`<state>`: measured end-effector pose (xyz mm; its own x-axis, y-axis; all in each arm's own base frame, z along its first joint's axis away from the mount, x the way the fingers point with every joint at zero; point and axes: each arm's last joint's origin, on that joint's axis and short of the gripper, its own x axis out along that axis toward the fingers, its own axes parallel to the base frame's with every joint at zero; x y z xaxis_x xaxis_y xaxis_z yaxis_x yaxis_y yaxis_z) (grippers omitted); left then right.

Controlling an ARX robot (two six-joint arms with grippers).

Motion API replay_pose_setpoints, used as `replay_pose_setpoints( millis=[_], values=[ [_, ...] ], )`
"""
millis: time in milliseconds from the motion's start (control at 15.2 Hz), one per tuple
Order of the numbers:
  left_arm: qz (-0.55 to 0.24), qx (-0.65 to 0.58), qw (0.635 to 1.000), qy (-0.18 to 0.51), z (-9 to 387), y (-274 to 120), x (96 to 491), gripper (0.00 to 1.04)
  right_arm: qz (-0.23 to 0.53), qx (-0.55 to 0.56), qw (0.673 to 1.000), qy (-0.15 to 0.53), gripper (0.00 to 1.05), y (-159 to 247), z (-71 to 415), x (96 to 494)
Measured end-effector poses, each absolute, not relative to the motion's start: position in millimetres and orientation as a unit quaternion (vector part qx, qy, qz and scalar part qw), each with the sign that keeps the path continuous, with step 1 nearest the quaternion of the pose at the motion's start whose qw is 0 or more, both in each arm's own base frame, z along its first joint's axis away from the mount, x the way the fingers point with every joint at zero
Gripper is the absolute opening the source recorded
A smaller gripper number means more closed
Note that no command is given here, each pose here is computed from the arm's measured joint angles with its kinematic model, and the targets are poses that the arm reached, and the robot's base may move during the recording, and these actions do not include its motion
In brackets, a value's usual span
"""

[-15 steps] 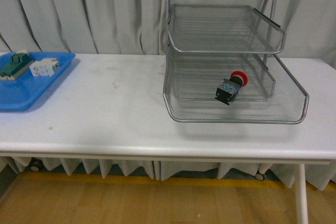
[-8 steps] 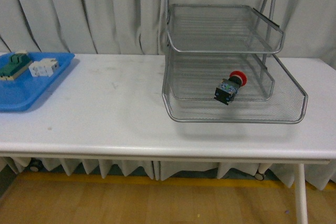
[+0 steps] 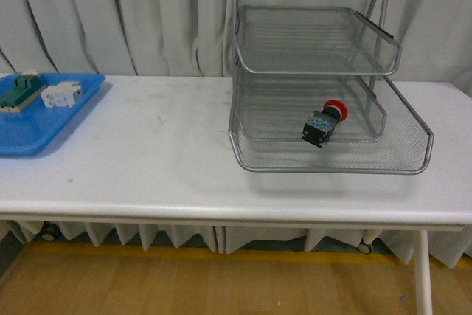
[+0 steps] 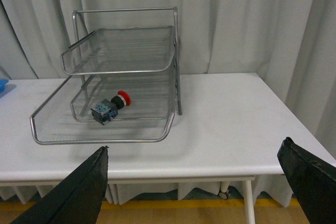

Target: Place button on rack with both arms

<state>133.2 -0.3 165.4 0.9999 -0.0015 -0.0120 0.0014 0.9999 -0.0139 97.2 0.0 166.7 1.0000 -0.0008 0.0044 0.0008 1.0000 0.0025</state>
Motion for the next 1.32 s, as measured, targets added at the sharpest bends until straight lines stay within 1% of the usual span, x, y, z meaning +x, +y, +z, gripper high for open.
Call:
replay_pose_setpoints(
  millis=[132, 856, 988, 1054, 1186, 1252, 1318],
  values=[
    [-0.001, -0.007, 1.000, -0.005, 168.9, -0.3, 127.1, 0.02, 0.000, 0.001, 1.000, -0.002, 0.98, 0.0, 166.7, 97.2],
    [-0.001, -0.007, 1.000, -0.005, 169.1, -0.2, 109.0, 0.02, 0.000, 0.001, 1.000, -0.002, 0.98, 0.0, 166.7, 97.2],
    [-0.001, -0.007, 1.000, 0.010, 164.1, -0.2, 98.2, 0.02, -0.001, 0.001, 1.000, -0.002, 0.98, 0.0, 166.7, 97.2],
    [0.000, -0.007, 1.000, -0.004, 168.0, -0.2, 97.3, 0.02, 0.000, 0.001, 1.000, -0.003, 0.98, 0.0, 166.9, 97.2],
    [-0.001, -0.007, 1.000, 0.002, 165.5, -0.2, 97.7, 0.02, 0.000, 0.001, 1.000, -0.002, 0.98, 0.0, 166.8, 97.2],
    [-0.001, -0.007, 1.000, 0.001, 165.6, -0.2, 97.7, 0.13, 0.000, 0.001, 1.000, -0.002, 0.98, 0.0, 166.8, 97.2],
    [-0.001, -0.007, 1.000, 0.001, 165.6, -0.2, 97.7, 0.31, 0.000, 0.001, 1.000, -0.002, 0.98, 0.0, 166.7, 97.2]
  ],
)
